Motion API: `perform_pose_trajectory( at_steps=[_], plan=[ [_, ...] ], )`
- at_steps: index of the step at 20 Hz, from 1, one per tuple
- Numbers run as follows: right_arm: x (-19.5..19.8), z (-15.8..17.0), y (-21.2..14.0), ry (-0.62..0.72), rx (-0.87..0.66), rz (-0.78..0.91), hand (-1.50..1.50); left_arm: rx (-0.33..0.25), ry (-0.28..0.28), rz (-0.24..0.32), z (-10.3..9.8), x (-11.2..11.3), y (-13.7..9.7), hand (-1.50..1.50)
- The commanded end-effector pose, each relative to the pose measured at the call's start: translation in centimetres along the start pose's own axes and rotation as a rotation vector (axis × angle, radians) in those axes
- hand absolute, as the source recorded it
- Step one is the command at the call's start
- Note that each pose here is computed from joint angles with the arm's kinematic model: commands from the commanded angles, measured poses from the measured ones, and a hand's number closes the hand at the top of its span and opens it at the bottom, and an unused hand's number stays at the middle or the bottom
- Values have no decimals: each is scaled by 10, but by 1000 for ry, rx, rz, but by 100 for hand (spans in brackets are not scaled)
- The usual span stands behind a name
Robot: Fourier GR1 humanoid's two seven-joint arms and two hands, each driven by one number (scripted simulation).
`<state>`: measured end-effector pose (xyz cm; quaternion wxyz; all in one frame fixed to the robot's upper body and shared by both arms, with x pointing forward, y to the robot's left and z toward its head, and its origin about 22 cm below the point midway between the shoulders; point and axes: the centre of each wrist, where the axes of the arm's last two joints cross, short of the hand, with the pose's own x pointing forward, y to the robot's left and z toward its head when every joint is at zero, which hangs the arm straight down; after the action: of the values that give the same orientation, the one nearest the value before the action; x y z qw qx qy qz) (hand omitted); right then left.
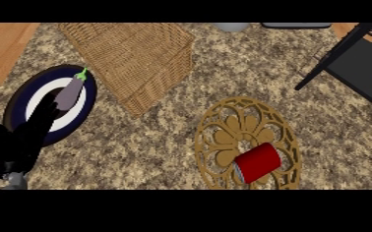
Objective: Pick the croissant from the placemat and place it in the tiered shelf
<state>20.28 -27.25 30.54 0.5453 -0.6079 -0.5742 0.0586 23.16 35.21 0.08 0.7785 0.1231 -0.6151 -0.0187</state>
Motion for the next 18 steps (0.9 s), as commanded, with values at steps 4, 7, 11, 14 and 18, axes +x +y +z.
perform_pose_trajectory(
  at_steps=[4, 7, 11, 14, 18],
  plan=[
    [4, -44, -5, 150, 31, 193, 150, -9, -15, 9, -3, 9, 0, 0],
    [10, -70, -20, 166, 36, 125, 150, 7, 4, -7, -5, -7, -10, 0],
    [-7, -80, -1, 196, -2, 221, 150, -4, 19, 2, -6, -2, 2, 0],
    [-7, -107, -18, 229, -29, 262, 150, -13, -6, 1, 2, 9, 2, 0],
    [-28, -126, -10, 217, -16, 287, 150, 1, 1, 17, -12, -5, -1, 0]
  ],
)
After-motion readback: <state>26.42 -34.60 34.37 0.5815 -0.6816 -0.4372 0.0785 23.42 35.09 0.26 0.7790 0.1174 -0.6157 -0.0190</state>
